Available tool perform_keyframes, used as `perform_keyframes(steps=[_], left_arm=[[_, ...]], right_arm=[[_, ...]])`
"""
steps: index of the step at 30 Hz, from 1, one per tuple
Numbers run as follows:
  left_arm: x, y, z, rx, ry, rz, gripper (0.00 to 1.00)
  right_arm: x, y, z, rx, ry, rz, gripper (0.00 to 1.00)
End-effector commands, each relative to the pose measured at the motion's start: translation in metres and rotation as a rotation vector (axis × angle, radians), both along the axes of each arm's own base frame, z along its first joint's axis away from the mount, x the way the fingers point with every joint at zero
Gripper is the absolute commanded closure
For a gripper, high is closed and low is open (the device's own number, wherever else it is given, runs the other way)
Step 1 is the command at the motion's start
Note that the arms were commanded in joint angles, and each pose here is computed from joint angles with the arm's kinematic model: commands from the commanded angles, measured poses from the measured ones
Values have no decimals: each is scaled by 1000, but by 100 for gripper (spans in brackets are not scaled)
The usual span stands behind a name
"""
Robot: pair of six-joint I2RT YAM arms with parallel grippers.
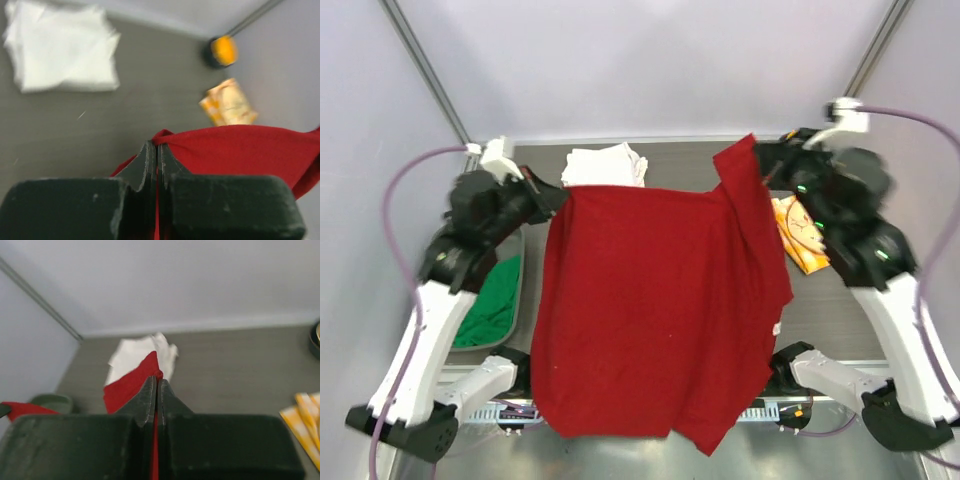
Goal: Fold and stack the t-shirts
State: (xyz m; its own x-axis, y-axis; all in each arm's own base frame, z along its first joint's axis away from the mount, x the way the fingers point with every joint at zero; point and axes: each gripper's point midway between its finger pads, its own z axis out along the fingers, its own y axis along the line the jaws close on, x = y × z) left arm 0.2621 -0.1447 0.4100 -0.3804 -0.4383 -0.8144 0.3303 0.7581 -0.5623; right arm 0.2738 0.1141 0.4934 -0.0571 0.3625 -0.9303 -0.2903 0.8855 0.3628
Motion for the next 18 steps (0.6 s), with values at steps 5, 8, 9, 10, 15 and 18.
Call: perform_keyframes(steps=[5, 8, 9, 10, 15, 18], left_arm=[[74, 52, -120, 110, 167, 384, 100], [90, 63, -161, 113, 237, 440, 100], [95, 67, -169, 110, 250, 453, 100], [106, 69, -177, 107, 253, 465, 100], [142, 83, -203, 78, 320, 491, 100], [163, 91, -212, 101, 334, 521, 100]], right_arm=[[124, -26, -141, -41, 241, -306, 99], [158, -28, -180, -55, 313, -328, 99], [173, -26, -200, -77, 353, -333, 99], [181, -25, -205, -81, 356, -336, 99], [219, -26, -222, -106, 370, -369, 99], [238, -27, -226, -112, 375, -373, 99]])
